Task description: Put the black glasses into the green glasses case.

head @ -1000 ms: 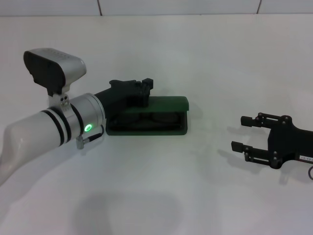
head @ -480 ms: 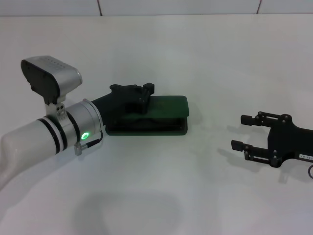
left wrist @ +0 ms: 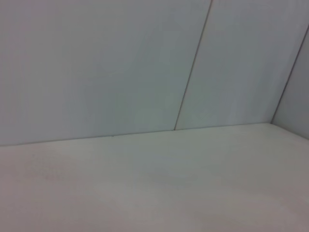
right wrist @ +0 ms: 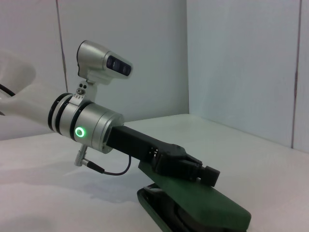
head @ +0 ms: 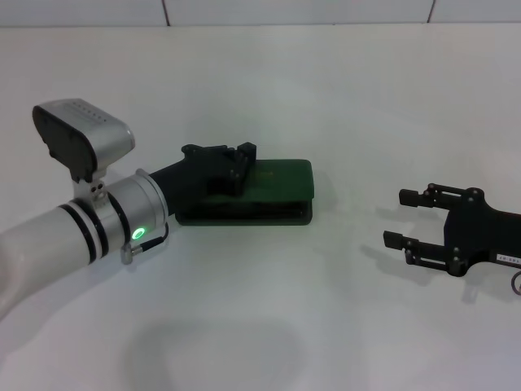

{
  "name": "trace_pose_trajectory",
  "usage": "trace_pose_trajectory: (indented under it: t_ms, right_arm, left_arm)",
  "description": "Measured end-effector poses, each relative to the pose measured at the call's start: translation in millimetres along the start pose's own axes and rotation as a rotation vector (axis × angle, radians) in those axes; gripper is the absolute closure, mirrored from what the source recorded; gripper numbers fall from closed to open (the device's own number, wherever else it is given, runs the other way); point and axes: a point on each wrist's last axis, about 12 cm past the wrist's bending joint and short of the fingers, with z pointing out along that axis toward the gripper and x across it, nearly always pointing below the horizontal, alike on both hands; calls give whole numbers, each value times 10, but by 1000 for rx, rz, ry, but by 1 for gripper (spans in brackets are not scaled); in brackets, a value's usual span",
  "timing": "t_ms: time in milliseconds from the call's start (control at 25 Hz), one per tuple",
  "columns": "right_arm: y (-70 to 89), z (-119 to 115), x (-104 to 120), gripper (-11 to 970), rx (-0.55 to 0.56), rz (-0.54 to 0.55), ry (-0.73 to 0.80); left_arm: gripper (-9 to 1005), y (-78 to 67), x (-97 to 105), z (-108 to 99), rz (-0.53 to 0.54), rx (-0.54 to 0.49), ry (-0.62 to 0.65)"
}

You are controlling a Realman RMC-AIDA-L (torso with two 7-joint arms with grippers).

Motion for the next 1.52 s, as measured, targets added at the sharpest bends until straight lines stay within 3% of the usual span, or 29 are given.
trace_pose_trajectory:
  t_ms: [720, 1000, 1240, 1520]
  right_arm:
    - [17, -14, 13, 306, -1, 8, -2]
    - [21, -16, 12, 306, -3, 8, -3]
    - [20, -14, 8, 306, -5, 7, -4]
    - [19, -13, 3, 306, -5, 6, -8]
  left_arm:
    - [941, -12, 89, -99, 16, 26, -15]
    - [940, 13, -82, -114, -46, 69, -94]
    - [940, 248, -413, -115, -139, 75, -139]
    - [939, 564, -614, -232, -166, -57, -227]
